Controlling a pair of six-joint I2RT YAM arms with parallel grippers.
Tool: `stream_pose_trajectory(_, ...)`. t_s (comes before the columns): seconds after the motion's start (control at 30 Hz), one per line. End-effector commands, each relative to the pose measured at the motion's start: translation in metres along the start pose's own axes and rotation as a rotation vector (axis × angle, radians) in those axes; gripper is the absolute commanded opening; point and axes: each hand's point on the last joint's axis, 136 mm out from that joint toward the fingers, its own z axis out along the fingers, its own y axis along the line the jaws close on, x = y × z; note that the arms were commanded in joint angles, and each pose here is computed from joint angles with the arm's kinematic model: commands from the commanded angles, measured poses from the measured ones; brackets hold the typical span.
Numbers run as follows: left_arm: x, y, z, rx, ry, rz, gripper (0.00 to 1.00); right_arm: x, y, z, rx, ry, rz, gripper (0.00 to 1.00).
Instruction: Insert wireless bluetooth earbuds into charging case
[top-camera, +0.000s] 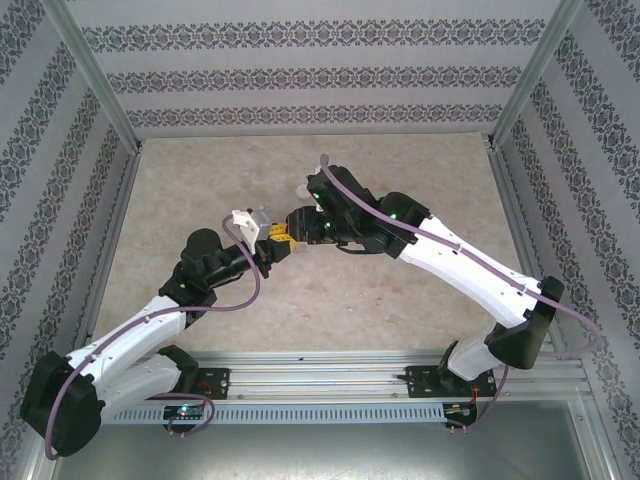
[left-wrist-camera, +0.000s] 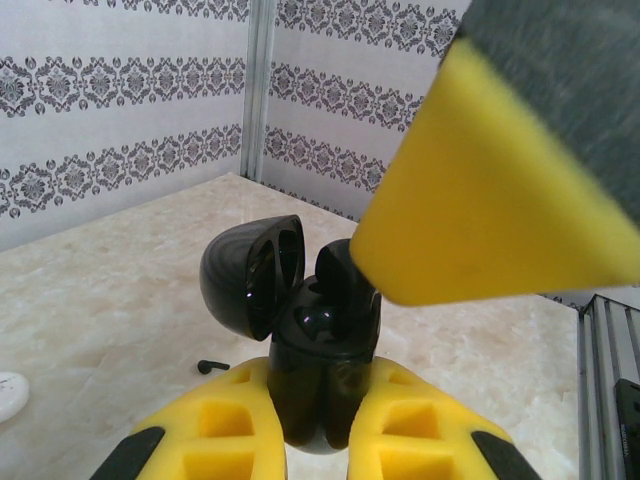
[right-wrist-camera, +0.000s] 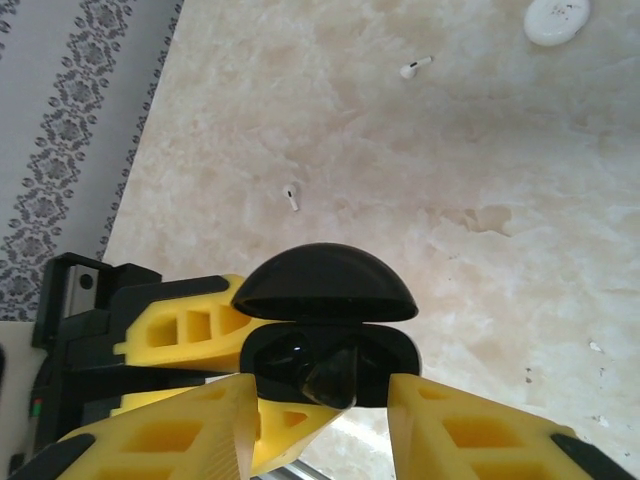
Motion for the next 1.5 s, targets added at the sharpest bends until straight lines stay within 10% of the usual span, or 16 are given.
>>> stream_pose_trajectory(0.0, -0.012, -0.007, -0.004, 0.026, -0.029, 0.043, 0.0, -0.006, -0.004, -0.003, 0.019, -0.004, -0.019, 0.38)
stream_pose_trajectory(1.47, -0.008, -0.012, -0.003, 0.041, -0.012, 0.029, 0.0, -0.013, 0.026, 0.008, -0.08, 0.04, -0.087, 0.4)
